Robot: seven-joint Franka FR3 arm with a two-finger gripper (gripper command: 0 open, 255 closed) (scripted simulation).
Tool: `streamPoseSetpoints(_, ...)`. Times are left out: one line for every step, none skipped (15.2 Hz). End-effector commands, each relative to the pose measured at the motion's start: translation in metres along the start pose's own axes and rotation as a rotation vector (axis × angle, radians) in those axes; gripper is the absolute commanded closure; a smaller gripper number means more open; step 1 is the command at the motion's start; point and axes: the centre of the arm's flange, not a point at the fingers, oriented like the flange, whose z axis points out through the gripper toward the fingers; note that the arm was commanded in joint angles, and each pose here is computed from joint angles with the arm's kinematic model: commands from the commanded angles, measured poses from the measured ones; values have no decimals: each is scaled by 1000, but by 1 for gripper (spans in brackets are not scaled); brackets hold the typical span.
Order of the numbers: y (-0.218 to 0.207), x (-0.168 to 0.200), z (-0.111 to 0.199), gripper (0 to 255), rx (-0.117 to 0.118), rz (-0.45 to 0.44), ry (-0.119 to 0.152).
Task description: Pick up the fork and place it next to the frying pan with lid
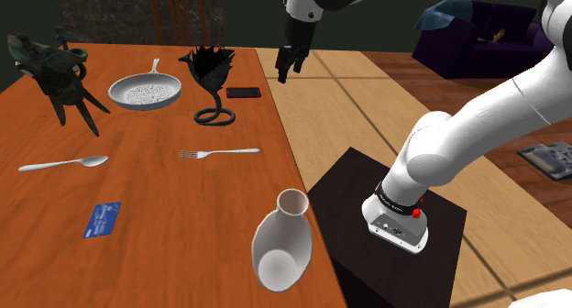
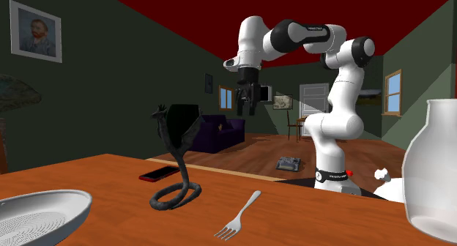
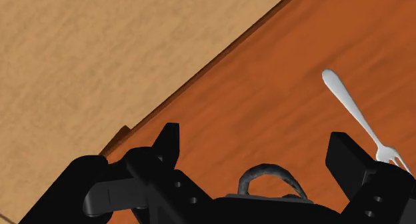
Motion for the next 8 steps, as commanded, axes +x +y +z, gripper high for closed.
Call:
streamPoseSetpoints(-15,17,16,0,3,-43,-1)
streamPoseSetpoints(-23,23,24,0,5,-64,-2)
streamPoseSetpoints(-31,30,31,0,6,-86,-3)
streamPoseSetpoints(-40,37,39,0,8,-107,-4)
streamPoseSetpoints(-49,43,47,0,9,-128,-5)
streamPoseSetpoints(-57,49,54,0,11,-149,-6)
streamPoseSetpoints(-66,55,62,0,13,-170,-7)
streamPoseSetpoints(-75,61,69,0,14,-191,-8)
